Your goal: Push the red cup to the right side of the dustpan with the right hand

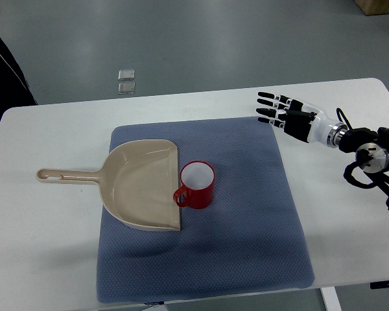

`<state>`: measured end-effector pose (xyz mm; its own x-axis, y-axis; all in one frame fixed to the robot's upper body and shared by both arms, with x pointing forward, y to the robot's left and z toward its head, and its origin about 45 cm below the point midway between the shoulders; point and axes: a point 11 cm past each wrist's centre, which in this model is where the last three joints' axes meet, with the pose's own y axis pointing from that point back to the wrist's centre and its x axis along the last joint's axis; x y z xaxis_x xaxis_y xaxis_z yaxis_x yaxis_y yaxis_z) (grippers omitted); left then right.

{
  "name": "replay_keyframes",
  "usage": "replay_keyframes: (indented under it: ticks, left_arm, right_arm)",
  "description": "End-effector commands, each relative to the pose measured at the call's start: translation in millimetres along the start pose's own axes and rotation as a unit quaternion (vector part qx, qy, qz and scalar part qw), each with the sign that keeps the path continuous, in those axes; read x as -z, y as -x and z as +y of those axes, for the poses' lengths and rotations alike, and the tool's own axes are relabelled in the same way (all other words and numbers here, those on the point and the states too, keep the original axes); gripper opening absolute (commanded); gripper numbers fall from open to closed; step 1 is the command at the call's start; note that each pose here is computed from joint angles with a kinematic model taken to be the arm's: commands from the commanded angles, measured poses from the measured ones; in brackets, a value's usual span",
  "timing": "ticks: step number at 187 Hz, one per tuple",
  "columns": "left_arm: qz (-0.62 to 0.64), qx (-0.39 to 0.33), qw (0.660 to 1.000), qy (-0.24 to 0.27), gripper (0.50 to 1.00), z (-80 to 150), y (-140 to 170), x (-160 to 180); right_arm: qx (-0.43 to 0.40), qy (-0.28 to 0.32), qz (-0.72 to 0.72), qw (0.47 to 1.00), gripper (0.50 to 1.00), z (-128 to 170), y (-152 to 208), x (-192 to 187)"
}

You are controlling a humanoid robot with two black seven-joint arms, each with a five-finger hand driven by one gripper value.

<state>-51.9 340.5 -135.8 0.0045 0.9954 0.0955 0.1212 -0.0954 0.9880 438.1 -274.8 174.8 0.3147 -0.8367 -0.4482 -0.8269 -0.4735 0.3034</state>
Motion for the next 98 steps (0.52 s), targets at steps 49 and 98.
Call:
replay_keyframes:
  ticks: [49,98]
  left_arm:
    - [0.0,0.0,1.0,0.0,1.0,0.0,0.0,0.0]
    - [0.0,0.0,1.0,0.0,1.0,0.0,0.0,0.0]
  right_arm:
    - [-0.026,-0.014,-0.082,0.996,0.934,-3.6,-3.7,1.5]
    - [-0.024,-0.015,-0.081,0.996,0.934,-2.9,-4.7,1.9]
